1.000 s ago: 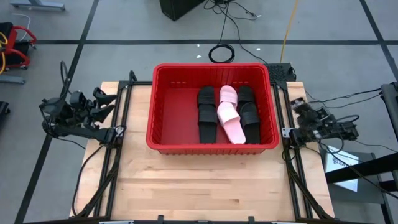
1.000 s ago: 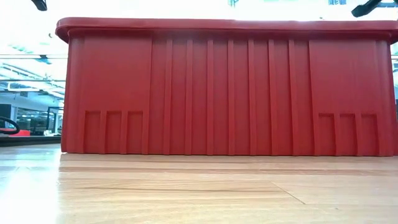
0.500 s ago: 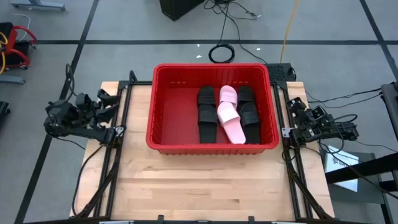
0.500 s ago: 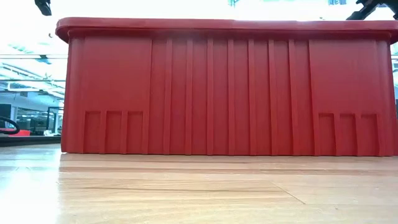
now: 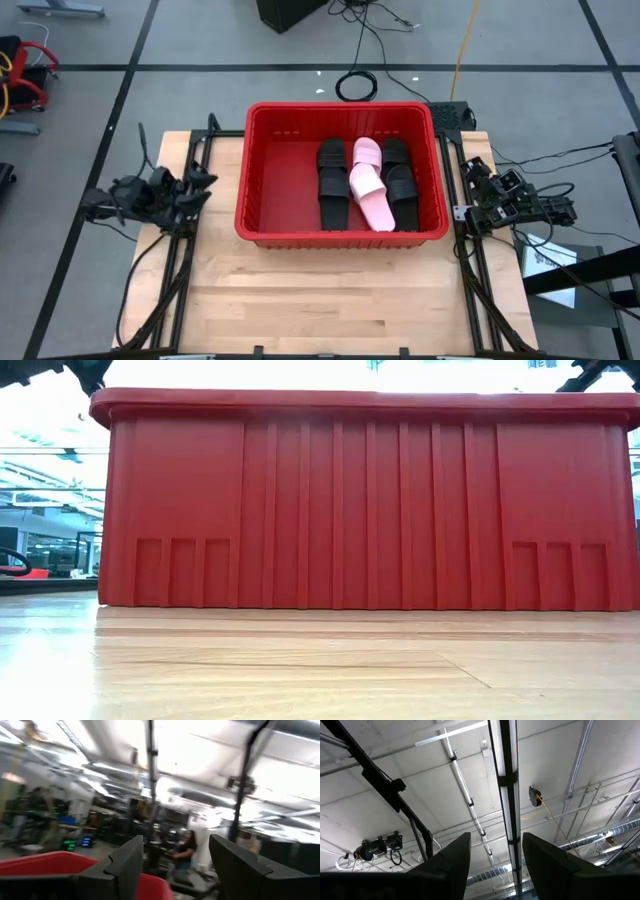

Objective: Pick and place slides into bin
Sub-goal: Return to Home Position

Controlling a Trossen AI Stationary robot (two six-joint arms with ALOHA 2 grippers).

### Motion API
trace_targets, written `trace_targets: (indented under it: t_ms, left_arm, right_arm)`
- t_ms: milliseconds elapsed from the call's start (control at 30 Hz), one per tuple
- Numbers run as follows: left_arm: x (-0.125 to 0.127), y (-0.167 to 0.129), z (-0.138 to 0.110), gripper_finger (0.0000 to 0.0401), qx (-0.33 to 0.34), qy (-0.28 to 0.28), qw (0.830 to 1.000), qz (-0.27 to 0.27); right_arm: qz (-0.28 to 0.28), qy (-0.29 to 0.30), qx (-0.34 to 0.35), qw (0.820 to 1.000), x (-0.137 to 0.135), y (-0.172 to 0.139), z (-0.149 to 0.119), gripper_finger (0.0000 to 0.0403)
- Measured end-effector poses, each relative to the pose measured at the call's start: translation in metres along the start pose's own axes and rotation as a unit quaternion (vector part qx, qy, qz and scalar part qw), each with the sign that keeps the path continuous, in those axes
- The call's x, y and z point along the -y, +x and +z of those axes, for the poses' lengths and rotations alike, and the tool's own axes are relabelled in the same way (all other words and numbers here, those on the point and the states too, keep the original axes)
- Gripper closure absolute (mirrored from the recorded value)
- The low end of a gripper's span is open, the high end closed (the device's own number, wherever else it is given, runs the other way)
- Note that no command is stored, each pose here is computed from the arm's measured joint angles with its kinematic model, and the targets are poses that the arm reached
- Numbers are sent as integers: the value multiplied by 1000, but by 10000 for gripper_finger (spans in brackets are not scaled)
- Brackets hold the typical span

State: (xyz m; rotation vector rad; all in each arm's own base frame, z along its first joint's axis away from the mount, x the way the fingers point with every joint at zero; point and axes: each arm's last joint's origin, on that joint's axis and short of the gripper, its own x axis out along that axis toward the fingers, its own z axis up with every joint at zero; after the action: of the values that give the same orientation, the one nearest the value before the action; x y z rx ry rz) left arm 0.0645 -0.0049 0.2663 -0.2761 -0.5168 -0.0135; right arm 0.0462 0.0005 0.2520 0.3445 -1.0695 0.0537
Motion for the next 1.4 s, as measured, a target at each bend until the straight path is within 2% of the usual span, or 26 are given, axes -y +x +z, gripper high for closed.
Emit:
trace_targets:
  t_ms: [133,467,667,833,1000,1133,1400]
  left_arm:
    - [-1,-2,-15,173,-1,-2,999,-42]
    - [-11,-9,-63,173,-60,-49,997,-27]
    - [-12,-10,-65,173,-65,-47,997,-22]
    - [-13,-10,-70,173,-92,-43,995,-14]
    - [-15,-12,-79,173,-135,-81,988,-3]
    - [-14,-13,-80,173,-149,-103,983,-22]
    - [-12,-13,-81,173,-159,-95,982,-43]
  right_arm:
    - [0,0,0,1000,0,0,0,234]
    - [-1,0,0,1000,0,0,0,234]
    - [-4,-6,-19,1000,1,0,-4,234]
    - [-17,-27,-88,996,4,-2,-17,234]
    - [-38,-52,-206,976,9,-9,-39,234]
    - [-53,-67,-285,955,14,-16,-53,234]
    - [-81,-93,-354,927,19,-26,-63,234]
